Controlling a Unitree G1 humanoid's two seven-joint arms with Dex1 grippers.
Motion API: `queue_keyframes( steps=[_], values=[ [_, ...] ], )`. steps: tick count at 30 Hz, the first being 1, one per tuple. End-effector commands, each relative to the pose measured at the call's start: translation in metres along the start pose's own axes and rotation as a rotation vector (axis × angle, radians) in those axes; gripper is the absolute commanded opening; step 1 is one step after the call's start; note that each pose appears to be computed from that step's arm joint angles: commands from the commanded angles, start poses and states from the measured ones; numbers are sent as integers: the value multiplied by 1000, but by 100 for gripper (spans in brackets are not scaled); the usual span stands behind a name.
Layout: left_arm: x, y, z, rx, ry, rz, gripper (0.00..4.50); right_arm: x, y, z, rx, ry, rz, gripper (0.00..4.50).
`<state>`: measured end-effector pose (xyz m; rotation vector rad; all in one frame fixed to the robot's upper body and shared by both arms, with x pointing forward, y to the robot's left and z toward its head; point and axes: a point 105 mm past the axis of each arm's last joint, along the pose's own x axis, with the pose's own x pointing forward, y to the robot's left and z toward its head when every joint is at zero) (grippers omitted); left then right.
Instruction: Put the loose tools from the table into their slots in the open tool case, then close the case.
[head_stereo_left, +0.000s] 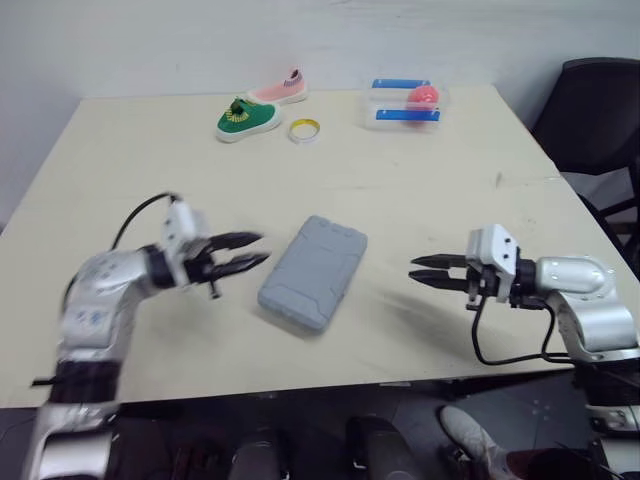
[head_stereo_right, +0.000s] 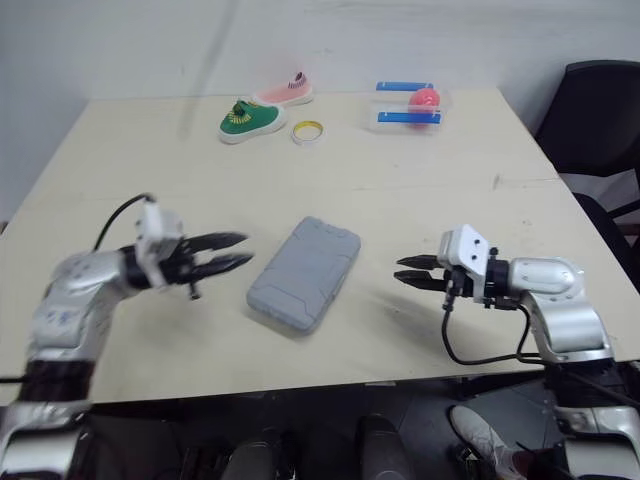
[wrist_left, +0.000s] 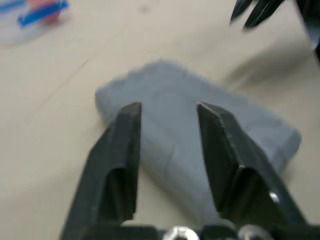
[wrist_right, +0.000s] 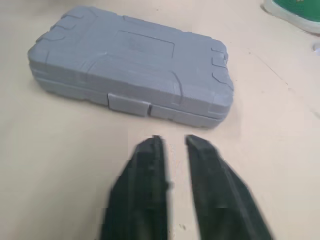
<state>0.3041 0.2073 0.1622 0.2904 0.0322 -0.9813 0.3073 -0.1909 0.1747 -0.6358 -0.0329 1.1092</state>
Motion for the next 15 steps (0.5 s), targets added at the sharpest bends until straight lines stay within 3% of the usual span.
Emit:
queue_keyframes(
  steps=[1, 3, 4, 10, 15],
  values=[
    [-35, 14, -4, 27, 65, 147, 355, -25, -15, 10, -129, 7, -50, 308],
    [-67, 25, -16, 21, 130, 283, 440, -44, -27, 6, -159, 52, -100, 400],
    [-81, 27, -19, 40, 153, 331, 450, -52, -33, 4, -157, 73, -124, 445],
    [-113, 25, -19, 44, 158, 491, 450, -69, -45, 4, -175, 100, -157, 445],
    [-113, 15, -21, 66, 176, 493, 450, -62, -49, 2, -173, 77, -178, 445]
  ],
)
